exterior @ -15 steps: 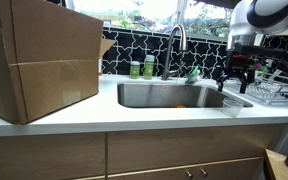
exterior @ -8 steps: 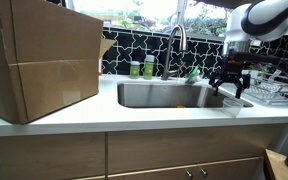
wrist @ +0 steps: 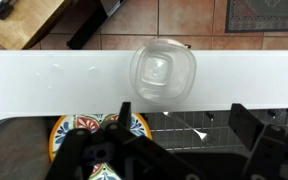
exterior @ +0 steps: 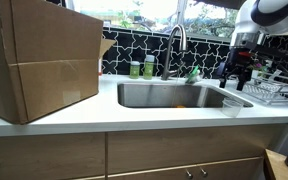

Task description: Pick up the small clear lunch box and fetch some water, pour the water onto the plate in the sink twice, put the small clear lunch box on the white kitchen counter in front of the sink

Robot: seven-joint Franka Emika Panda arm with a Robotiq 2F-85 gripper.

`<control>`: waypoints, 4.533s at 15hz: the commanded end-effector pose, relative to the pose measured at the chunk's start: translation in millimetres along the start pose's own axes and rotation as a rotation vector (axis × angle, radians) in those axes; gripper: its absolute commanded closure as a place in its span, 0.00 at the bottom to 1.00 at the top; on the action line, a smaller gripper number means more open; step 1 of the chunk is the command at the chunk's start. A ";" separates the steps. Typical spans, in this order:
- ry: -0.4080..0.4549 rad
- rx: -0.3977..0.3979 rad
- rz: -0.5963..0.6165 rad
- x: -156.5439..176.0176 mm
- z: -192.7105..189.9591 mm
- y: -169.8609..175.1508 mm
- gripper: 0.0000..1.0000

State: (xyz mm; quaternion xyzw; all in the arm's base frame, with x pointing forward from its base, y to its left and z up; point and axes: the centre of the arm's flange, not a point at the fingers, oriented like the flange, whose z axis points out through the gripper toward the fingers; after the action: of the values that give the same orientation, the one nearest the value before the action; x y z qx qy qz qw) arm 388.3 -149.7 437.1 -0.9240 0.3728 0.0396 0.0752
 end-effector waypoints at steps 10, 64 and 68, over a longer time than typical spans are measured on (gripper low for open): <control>-0.034 -0.123 -0.424 -4.4 16.3 23.4 0.00; 0.260 -0.152 -0.139 145.7 16.1 46.7 0.97; 0.320 -0.067 -0.091 174.2 21.6 35.4 0.97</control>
State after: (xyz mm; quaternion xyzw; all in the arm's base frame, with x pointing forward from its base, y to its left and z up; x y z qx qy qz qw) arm 463.3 -276.5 398.0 -0.9445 0.3173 -0.0777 -0.0337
